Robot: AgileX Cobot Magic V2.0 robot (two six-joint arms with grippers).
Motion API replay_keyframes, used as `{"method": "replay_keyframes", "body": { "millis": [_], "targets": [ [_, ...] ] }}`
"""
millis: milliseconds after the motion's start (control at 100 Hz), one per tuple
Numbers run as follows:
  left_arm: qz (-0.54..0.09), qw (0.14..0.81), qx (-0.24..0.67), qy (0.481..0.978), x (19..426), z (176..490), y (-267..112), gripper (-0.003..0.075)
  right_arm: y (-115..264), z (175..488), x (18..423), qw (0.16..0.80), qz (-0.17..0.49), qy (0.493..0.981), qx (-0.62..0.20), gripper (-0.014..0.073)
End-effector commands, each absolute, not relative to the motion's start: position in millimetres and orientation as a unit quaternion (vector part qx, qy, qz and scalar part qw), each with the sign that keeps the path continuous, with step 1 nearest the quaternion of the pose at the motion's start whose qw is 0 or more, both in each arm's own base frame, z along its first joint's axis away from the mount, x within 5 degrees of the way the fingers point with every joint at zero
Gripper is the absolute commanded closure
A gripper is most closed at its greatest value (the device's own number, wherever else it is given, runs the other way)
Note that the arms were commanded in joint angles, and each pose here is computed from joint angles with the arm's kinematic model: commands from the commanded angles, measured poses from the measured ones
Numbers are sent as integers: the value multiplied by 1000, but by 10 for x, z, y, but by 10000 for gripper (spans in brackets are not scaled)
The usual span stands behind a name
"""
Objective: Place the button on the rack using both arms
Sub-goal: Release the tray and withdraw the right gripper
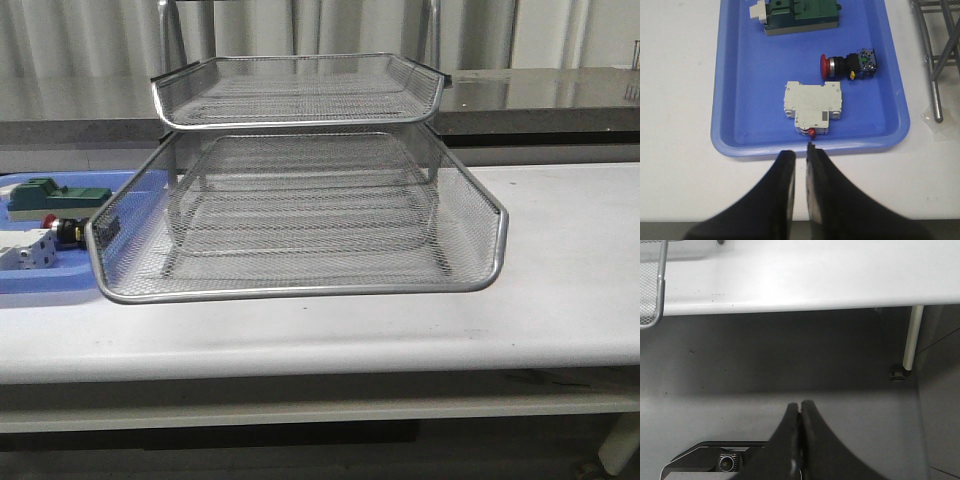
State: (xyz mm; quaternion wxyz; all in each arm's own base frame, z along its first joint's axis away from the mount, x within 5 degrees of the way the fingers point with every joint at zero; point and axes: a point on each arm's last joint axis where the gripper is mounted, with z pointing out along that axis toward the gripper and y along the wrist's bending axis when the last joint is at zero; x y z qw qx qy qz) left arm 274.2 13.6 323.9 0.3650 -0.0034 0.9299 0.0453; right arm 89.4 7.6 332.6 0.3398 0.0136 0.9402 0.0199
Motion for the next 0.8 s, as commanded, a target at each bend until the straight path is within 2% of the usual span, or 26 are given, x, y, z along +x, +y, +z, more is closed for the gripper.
{"method": "replay_keyframes", "body": {
  "millis": [0, 90, 150, 240, 410, 550, 650, 790],
  "targets": [
    [47, 408, -1, 912, 2732, 3444, 130, 517, 65, 3452, 923, 376, 16, 926, 11, 665],
    [49, 395, 0, 917, 2716, 3426, 134, 335, 65, 3452, 923, 376, 16, 926, 11, 665],
    [52, 384, 0, 922, 2700, 3411, 138, 183, 65, 3452, 923, 376, 16, 926, 11, 665],
    [52, 377, -1, 925, 2691, 3401, 140, 85, 65, 3452, 923, 376, 16, 926, 11, 665],
    [52, 383, 0, 922, 2704, 3405, 139, 113, 65, 3452, 923, 376, 16, 926, 11, 665],
    [49, 422, 4, 905, 2756, 3461, 129, 141, 65, 3452, 923, 376, 16, 926, 11, 665],
    [71, 444, 54, 892, 2818, 3506, 124, 141, 65, 3452, 923, 376, 16, 926, 11, 665],
    [97, 436, 118, 887, 3022, 3549, 120, 141, 65, 3452, 923, 376, 16, 926, 11, 665]
  ]
}}
